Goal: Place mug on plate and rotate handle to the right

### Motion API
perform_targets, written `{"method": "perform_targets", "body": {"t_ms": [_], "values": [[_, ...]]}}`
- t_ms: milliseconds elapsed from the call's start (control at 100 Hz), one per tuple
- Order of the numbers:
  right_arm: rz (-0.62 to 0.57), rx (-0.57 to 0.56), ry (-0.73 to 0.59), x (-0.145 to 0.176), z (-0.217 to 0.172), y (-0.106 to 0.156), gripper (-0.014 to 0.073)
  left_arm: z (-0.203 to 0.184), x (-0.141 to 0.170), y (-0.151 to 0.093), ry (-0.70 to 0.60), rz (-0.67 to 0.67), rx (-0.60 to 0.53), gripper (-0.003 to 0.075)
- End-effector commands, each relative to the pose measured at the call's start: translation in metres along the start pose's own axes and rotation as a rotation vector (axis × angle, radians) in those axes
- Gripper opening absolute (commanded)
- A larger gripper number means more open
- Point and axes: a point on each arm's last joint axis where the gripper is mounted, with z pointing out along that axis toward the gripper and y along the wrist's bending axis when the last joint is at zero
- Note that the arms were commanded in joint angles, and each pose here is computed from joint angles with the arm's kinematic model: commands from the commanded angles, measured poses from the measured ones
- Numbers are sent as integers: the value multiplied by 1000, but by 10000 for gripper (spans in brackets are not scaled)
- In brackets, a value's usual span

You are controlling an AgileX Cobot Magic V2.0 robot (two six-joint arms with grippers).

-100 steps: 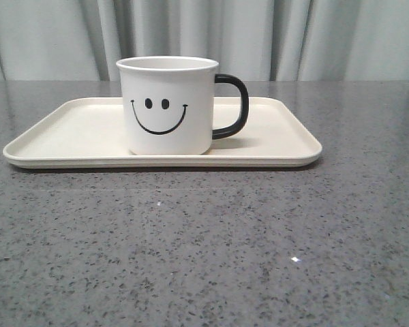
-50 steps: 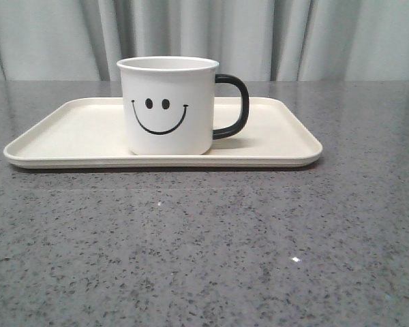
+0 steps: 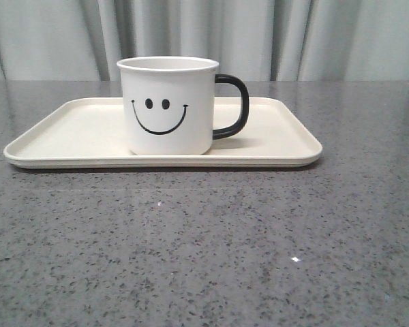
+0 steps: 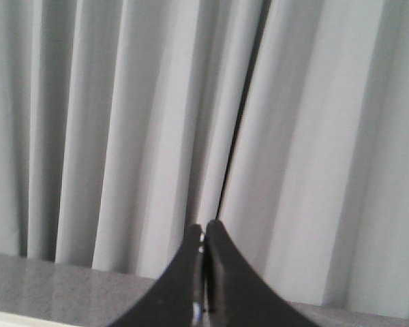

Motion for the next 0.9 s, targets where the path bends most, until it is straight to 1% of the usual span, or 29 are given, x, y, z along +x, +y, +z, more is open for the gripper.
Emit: {"method": "perform_targets", "body": {"t_ms": [0, 110, 200, 310, 370, 420, 510, 890], "values": [[16, 101, -110, 8, -6, -10, -111, -3, -5, 0, -94, -6, 5, -20], [16, 149, -75, 49, -13, -14, -111, -3, -5, 0, -94, -6, 5, -20], [10, 172, -45, 77, -20, -15, -111, -3, -5, 0, -94, -6, 5, -20], [9, 183, -28, 101, -30, -15, -111, -3, -5, 0, -94, -6, 5, -20], [14, 185, -37, 109, -35, -15, -111, -3, -5, 0, -94, -6, 5, -20], [17, 191, -17, 117, -36, -15, -111, -3, -5, 0, -94, -6, 5, -20], [30, 179, 21, 125, -36, -14, -111, -3, -5, 0, -94, -6, 5, -20], [38, 104, 109, 133, -36, -7, -111, -3, -5, 0, -94, -6, 5, -20]]}}
